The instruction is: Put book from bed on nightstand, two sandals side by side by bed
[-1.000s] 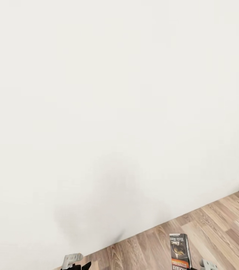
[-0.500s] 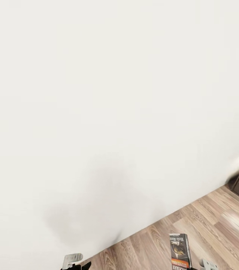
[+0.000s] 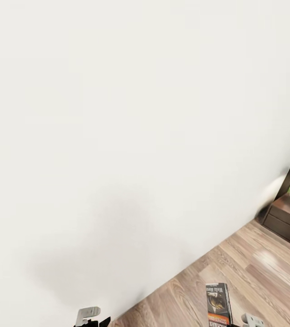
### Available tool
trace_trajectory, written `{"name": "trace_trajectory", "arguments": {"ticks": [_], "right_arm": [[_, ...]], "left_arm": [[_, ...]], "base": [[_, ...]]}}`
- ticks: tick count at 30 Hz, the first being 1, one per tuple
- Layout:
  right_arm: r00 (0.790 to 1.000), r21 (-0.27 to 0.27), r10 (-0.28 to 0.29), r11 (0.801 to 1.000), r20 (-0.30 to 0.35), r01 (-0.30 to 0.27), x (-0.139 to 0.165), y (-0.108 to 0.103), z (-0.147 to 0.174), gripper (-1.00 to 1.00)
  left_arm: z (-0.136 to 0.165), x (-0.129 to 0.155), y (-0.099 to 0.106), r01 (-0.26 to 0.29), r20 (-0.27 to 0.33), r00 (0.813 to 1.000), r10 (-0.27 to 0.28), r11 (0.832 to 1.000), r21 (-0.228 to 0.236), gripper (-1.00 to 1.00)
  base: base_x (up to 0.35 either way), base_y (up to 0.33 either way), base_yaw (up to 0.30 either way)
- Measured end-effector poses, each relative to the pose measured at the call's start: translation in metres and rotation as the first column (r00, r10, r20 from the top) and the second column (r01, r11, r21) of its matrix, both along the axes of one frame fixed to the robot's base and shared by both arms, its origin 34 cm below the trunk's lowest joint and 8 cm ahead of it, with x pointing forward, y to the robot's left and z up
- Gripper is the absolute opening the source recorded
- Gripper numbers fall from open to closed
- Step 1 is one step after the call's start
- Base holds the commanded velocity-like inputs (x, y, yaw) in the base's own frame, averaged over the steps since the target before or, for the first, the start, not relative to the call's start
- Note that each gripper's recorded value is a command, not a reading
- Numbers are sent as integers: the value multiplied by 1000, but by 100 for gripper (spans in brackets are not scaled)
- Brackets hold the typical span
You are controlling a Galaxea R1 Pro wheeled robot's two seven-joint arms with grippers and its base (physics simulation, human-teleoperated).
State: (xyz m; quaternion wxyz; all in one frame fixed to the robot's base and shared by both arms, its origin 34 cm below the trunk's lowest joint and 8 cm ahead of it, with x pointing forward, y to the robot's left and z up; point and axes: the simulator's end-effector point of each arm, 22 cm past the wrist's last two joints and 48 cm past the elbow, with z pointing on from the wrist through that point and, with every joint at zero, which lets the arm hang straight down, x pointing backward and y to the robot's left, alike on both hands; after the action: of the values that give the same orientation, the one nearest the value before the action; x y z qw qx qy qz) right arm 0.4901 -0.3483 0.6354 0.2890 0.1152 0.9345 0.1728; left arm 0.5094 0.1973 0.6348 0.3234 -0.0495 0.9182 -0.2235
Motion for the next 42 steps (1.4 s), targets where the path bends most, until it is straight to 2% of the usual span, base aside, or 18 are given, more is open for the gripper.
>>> {"name": "trace_trajectory", "arguments": {"ticks": [37,42], "right_arm": [[1000,1,0,1000,0,0,0,1,0,-100],[1000,1,0,1000,0,0,0,1,0,-100]], "left_arm": [[0,0,-1,1,0,1000,-1,1000,0,100],[0,0,-1,1,0,1000,-1,1000,-1,100]], "base": [[22,0,-216],[194,0,-220]]}}
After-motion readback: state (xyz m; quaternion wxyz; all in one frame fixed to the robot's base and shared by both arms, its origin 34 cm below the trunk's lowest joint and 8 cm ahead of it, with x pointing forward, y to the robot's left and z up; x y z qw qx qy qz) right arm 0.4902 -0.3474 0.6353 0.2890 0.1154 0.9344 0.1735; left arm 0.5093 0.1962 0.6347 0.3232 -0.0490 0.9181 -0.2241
